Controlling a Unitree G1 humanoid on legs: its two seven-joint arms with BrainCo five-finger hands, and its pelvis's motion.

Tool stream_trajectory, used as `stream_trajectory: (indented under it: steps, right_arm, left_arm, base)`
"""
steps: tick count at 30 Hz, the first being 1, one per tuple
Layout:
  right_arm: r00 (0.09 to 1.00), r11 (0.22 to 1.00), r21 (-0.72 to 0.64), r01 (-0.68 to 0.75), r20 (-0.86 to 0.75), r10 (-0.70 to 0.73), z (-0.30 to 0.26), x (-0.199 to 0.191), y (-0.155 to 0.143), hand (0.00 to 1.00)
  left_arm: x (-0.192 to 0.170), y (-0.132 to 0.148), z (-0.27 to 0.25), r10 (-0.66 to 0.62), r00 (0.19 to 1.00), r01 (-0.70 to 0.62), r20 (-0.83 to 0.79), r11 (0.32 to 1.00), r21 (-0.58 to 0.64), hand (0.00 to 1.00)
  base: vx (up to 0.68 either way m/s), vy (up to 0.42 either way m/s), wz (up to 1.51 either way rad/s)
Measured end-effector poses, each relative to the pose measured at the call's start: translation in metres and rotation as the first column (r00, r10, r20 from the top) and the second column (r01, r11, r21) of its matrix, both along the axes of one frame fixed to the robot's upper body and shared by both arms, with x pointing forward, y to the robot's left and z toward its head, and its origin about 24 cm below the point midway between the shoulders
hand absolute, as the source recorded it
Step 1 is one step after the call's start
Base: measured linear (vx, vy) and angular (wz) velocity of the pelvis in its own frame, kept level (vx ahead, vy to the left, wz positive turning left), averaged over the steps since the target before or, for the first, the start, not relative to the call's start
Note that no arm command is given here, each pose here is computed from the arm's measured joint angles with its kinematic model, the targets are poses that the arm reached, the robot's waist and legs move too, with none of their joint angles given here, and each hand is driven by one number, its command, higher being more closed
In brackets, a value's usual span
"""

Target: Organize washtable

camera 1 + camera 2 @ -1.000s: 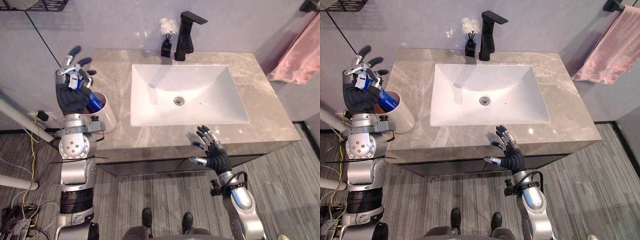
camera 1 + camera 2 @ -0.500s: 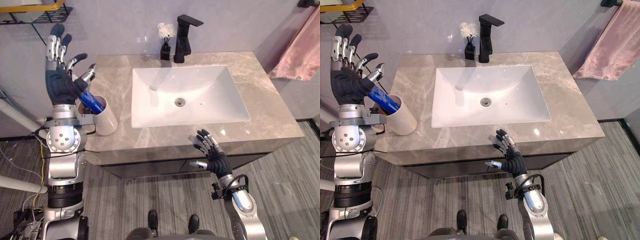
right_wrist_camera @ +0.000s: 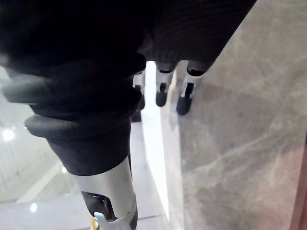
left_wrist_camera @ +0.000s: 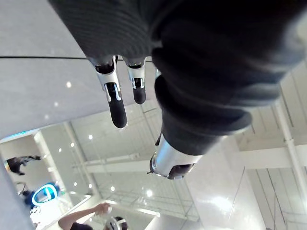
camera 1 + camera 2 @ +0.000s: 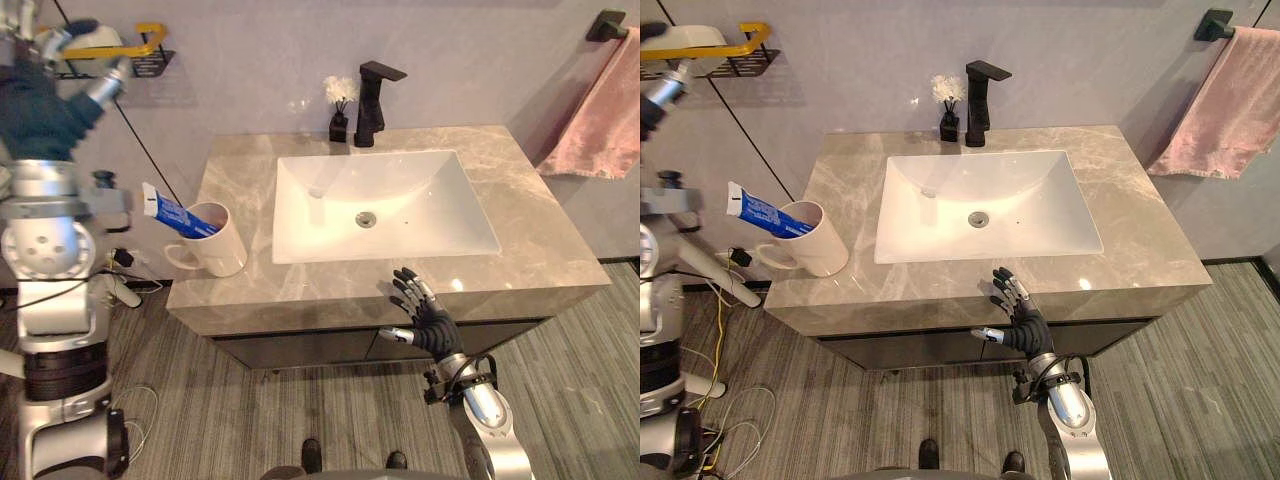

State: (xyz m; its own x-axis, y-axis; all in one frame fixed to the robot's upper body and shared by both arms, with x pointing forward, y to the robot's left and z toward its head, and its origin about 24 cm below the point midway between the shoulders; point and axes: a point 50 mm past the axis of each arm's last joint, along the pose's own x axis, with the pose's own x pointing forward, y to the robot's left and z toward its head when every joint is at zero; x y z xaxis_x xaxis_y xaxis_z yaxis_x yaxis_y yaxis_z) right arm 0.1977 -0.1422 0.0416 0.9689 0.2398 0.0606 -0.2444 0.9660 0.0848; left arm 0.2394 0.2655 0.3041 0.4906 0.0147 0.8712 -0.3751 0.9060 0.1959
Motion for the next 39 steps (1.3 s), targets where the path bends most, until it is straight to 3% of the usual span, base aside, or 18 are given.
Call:
stream_trajectory:
  steps: [5,10,11,15,18,20,22,31,39]
  right_arm:
    - [1.0,1.0,-0.002,0.009,-0.017,-0.009,-0.003,-0.003,-0.002,0.0]
    - [1.0,1.0,0.012,0.013,-0.024,-0.013,-0.005,-0.003,0.0,0.0]
    - [0.999,1.0,0.017,0.015,-0.031,-0.015,-0.007,-0.004,0.001,0.0]
    - [0.998,0.999,0.044,0.031,-0.056,-0.029,-0.012,-0.005,0.004,0.0]
    - [0.998,0.997,0.066,0.036,-0.058,-0.032,-0.012,-0.005,0.007,0.0]
    - [0.997,0.997,0.073,0.04,-0.061,-0.036,-0.012,-0.005,0.01,0.0]
    - [0.997,0.997,0.07,0.039,-0.066,-0.034,-0.013,-0.005,0.012,0.0]
    - [0.998,0.997,0.074,0.027,-0.056,-0.023,-0.009,-0.002,0.014,0.0]
    - [0.999,0.997,0.074,0.021,-0.031,-0.018,-0.004,0.002,0.015,0.0]
  left_arm:
    - [-0.019,0.007,0.007,0.008,0.997,-0.008,0.079,1.0,0.005,0.0]
    - [-0.037,0.016,-0.017,0.038,0.999,-0.038,0.028,0.999,-0.028,0.0]
    - [-0.041,0.015,-0.029,0.028,1.0,-0.028,0.008,0.998,-0.063,1.0]
    - [-0.06,0.003,-0.1,-0.051,0.983,-0.001,-0.177,0.96,-0.279,1.0]
    - [-0.067,-0.021,-0.153,-0.2,0.917,0.028,-0.345,0.895,-0.445,1.0]
    - [-0.073,-0.046,-0.186,-0.35,0.834,0.047,-0.427,0.816,-0.577,1.0]
    - [-0.076,-0.061,-0.199,-0.423,0.783,0.056,-0.456,0.778,-0.625,1.0]
    - [-0.061,-0.072,-0.229,-0.494,0.674,0.037,-0.55,0.765,-0.643,1.0]
    - [-0.05,-0.079,-0.235,-0.509,0.645,0.048,-0.57,0.771,-0.635,1.0]
  base:
    - [0.0,-0.019,0.15]
    - [0.01,-0.01,0.05]
    - [0.01,-0.004,0.04]
    - [0.03,-0.001,0.09]
    - [0.01,-0.005,0.12]
    - [-0.01,-0.001,0.09]
    - [0.0,0.0,0.0]
    - [0.02,-0.004,-0.02]
    - [0.03,-0.002,-0.07]
